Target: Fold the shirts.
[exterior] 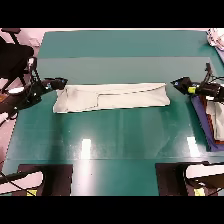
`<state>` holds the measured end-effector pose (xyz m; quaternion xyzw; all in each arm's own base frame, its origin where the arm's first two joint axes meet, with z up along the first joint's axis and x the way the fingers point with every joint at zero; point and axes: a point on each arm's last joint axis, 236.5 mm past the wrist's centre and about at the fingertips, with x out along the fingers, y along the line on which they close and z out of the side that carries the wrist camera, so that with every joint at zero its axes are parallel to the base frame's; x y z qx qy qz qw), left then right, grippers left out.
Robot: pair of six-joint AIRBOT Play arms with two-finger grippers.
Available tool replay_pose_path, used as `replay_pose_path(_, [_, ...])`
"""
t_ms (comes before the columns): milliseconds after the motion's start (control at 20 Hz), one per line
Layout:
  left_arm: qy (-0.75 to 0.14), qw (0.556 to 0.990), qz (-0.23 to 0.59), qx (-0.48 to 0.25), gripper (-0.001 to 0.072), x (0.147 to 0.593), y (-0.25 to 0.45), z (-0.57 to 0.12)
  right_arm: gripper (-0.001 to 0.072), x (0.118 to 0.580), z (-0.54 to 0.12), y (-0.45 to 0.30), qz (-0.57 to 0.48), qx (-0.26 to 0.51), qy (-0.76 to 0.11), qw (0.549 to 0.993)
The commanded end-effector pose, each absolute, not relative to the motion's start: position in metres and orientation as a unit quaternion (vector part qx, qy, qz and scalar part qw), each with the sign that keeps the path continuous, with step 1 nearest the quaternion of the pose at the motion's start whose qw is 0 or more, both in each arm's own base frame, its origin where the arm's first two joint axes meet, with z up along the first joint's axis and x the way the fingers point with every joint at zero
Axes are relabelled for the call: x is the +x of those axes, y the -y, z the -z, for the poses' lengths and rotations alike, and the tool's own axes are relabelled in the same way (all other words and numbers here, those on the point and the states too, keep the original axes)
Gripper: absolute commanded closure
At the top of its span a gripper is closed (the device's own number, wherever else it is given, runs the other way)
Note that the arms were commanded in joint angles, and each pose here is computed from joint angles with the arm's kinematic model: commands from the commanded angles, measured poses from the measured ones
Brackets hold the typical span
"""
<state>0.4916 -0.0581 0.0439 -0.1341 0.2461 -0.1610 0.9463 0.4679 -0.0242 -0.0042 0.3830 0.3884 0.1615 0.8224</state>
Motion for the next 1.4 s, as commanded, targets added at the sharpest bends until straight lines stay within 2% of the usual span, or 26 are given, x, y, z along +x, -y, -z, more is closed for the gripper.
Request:
replay_pose_path(0, [-0.247,0.937,0.205,-0.136,0.021,0.493,0.076,-0.074,0.0301,0.466,-0.026,0.056,-0.137,0.368,-0.353,0.849])
replay_pose_path(100, [-0.281,0.919,0.251,-0.118,0.0447,0.482,0.098,-0.084,0.0301,0.447,-0.037,0.078,-0.12,0.318,-0.363,0.868])
replay_pose_path(150, [-0.298,0.908,0.271,-0.113,0.0641,0.476,0.11,-0.089,0.0301,0.432,-0.035,0.084,-0.118,0.287,-0.383,0.87])
replay_pose_path(200, [-0.304,0.9,0.292,-0.109,0.0685,0.47,0.125,-0.095,0.0301,0.416,-0.03,0.088,-0.113,0.263,-0.413,0.865])
replay_pose_path(350, [-0.318,0.881,0.337,-0.095,0.0685,0.454,0.184,-0.105,0.0301,0.371,-0.012,0.08,-0.136,0.221,-0.498,0.827])
replay_pose_path(450, [-0.342,0.867,0.352,-0.083,0.0686,0.438,0.226,-0.094,0.0298,0.365,-0.01,0.072,-0.152,0.232,-0.509,0.815])
replay_pose_path(500, [-0.359,0.859,0.356,-0.082,0.0686,0.43,0.244,-0.085,0.0251,0.367,-0.008,0.071,-0.152,0.241,-0.509,0.812])
replay_pose_path(550, [-0.376,0.851,0.357,-0.078,0.0686,0.421,0.26,-0.074,0.0128,0.369,-0.006,0.069,-0.154,0.253,-0.507,0.81])
replay_pose_path(600, [-0.39,0.846,0.353,-0.081,0.0686,0.417,0.272,-0.064,0.0088,0.371,-0.004,0.066,-0.159,0.264,-0.506,0.806])
replay_pose_path(750, [-0.447,0.82,0.338,-0.118,0.0687,0.406,0.302,-0.02,0.0084,0.375,0.006,0.058,-0.176,0.289,-0.514,0.788])
replay_pose_path(950, [-0.509,0.788,0.312,-0.147,0.0687,0.391,0.324,0.031,0.0072,0.396,0.012,0.05,-0.197,0.283,-0.529,0.776])
replay_pose_path(1150, [-0.57,0.766,0.227,-0.193,0.0688,0.386,0.317,0.077,0.0072,0.43,0.009,0.038,-0.215,0.269,-0.533,0.772])
replay_pose_path(1350, [-0.574,0.764,0.217,-0.198,0.0688,0.388,0.316,0.085,0.0072,0.446,0.007,0.033,-0.222,0.258,-0.531,0.776])
